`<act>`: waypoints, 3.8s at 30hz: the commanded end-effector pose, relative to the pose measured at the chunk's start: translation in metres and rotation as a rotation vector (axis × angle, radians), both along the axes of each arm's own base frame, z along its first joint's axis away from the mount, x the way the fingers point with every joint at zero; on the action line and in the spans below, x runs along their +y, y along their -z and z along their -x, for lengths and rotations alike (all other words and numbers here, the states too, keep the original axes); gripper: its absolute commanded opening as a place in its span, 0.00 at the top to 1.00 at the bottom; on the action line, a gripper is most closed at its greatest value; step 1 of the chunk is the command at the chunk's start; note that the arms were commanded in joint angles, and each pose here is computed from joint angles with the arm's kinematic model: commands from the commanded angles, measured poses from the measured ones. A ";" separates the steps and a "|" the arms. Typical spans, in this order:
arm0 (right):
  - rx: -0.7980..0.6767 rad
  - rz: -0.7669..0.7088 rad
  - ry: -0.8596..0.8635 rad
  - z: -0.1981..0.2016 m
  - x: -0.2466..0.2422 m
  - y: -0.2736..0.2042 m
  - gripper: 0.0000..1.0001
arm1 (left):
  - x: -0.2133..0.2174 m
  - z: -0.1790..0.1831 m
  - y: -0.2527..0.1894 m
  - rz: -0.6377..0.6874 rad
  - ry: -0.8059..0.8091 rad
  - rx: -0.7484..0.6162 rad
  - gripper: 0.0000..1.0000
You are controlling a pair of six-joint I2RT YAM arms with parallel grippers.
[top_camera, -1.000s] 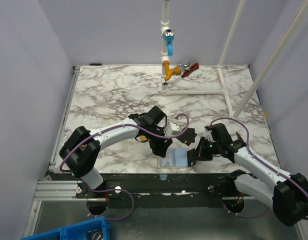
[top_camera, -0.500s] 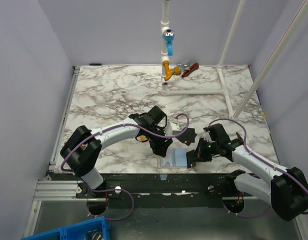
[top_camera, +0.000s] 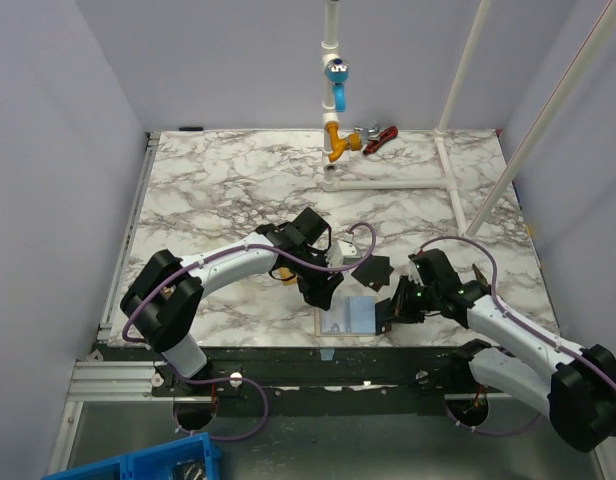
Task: Put the credit cards into the card holder
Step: Insert the credit card into the card holder.
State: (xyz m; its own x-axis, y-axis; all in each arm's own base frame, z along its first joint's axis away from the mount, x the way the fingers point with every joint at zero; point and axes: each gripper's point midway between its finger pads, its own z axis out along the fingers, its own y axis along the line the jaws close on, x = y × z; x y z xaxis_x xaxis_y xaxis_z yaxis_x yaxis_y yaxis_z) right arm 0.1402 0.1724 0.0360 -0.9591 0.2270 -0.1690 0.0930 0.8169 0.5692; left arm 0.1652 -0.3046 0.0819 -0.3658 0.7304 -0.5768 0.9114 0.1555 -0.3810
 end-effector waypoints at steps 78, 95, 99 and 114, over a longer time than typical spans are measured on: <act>-0.100 -0.126 -0.317 0.004 0.092 -0.022 0.99 | 0.008 0.009 -0.033 0.114 0.136 -0.045 0.55; -0.065 -0.137 -0.222 0.006 0.069 0.011 0.99 | -0.012 -0.005 0.013 0.149 -0.013 -0.161 0.56; -0.056 -0.152 -0.246 0.008 0.071 0.011 0.99 | -0.008 -0.010 0.024 0.117 -0.046 -0.175 0.57; -0.170 -0.172 -0.253 -0.020 0.081 -0.010 0.99 | -0.028 -0.004 -0.035 0.221 0.136 -0.270 0.57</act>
State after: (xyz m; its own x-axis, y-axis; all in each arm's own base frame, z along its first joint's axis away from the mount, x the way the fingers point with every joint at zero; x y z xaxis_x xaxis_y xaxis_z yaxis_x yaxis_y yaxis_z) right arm 0.1482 0.2460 0.0484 -0.9589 0.0496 -0.2794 -0.1680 0.6943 0.6998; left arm 0.1744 -0.3164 0.0788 -0.2343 0.6466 -0.7259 0.9709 0.1170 -0.2091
